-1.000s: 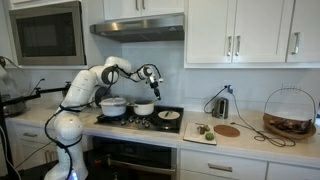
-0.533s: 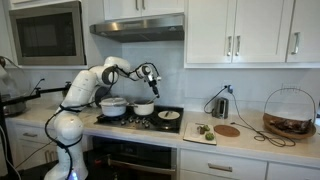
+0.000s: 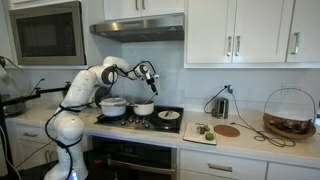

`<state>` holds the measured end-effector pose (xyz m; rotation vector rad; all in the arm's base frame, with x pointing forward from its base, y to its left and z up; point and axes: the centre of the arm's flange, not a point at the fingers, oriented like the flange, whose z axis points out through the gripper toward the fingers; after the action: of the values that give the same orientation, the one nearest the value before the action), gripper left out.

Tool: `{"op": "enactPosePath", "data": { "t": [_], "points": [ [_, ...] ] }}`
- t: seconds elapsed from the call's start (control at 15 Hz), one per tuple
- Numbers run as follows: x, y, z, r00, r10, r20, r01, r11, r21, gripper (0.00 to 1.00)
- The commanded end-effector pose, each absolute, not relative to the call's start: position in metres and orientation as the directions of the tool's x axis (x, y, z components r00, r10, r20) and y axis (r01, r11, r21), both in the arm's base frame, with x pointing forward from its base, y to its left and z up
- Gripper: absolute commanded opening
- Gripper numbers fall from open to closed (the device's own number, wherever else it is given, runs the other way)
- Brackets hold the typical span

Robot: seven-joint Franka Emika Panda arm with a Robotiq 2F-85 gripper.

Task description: Remove the wooden spatula from the chopping board, place the spatula in the open grey pot on the right side of the stove, stir the contents of the pot with the spatula, remove the spatula from the pot and put it on the chopping board

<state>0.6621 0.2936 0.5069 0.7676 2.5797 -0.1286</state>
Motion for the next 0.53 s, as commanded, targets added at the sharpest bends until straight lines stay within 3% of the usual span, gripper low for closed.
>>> {"op": "enactPosePath", "data": {
  "t": [0.0, 0.47],
  "points": [
    [0.644, 0.308, 0.503, -0.740, 0.429, -0.518, 0.463, 0.883, 0.070, 0.07],
    [0.626, 0.319, 0.513, -0.718, 0.322, -0.617, 0.357, 0.931, 0.071, 0.07]
  ]
}}
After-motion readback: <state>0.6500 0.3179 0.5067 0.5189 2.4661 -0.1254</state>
